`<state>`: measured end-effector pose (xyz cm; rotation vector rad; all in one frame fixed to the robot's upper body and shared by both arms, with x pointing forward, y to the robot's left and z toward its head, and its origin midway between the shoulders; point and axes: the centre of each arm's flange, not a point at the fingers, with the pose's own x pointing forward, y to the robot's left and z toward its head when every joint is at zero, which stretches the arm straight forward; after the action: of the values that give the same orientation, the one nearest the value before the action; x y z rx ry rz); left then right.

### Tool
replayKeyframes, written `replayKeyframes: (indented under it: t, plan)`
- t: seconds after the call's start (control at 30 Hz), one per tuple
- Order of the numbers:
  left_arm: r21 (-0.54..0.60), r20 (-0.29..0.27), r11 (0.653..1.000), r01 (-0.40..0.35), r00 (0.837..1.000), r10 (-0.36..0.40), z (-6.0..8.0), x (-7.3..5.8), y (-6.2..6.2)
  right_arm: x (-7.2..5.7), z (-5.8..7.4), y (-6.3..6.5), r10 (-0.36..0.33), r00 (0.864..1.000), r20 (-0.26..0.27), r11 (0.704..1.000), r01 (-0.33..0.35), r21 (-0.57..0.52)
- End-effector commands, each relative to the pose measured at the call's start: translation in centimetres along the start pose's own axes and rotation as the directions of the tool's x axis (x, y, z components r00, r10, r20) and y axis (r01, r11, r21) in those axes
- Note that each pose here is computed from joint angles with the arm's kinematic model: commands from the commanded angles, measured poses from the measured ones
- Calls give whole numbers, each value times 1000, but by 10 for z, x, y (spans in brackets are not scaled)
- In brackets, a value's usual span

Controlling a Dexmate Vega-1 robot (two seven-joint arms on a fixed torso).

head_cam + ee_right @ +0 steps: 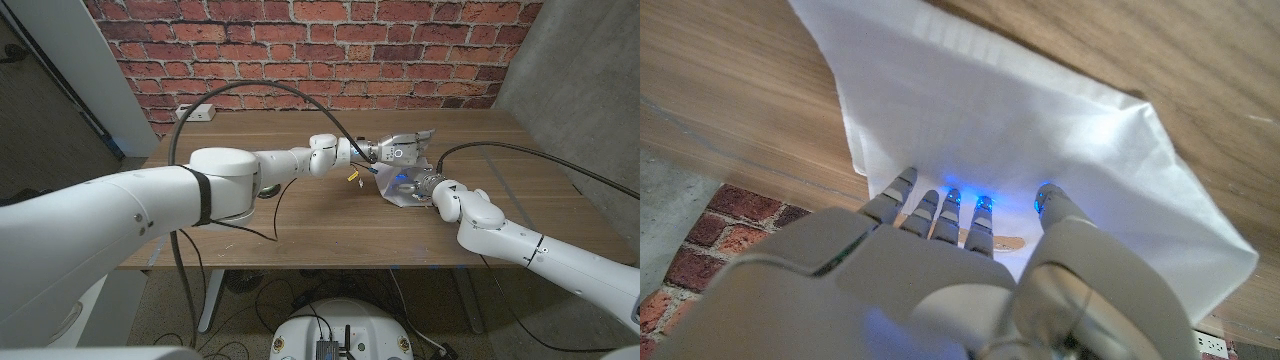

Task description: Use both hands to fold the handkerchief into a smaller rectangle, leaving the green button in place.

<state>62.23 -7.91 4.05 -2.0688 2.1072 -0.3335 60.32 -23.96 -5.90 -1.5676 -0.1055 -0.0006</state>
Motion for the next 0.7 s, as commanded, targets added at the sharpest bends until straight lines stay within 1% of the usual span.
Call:
replayKeyframes:
  t: [0.03, 0.2, 0.3, 0.6, 0.7]
  plan:
    - [12, -49, 999, -33, 998, 34, 4, 11, 9, 2, -1, -1, 3, 1000, -3, 1000, -3, 1]
    - [26, -115, 997, -70, 991, 72, 1, 13, 19, 2, 0, -3, 4, 1000, -3, 1000, -4, -3]
    - [45, -153, 996, -75, 985, 82, 1, 13, 24, 3, 0, -4, 6, 1000, -5, 1000, -6, -8]
    - [106, -238, 993, -47, 969, 71, -1, 14, 28, 7, 3, -6, 12, 1000, 5, 1000, -12, -10]
    - [132, -274, 991, -36, 959, 71, -3, 14, 31, 7, 3, -6, 14, 1000, 5, 1000, -14, -12]
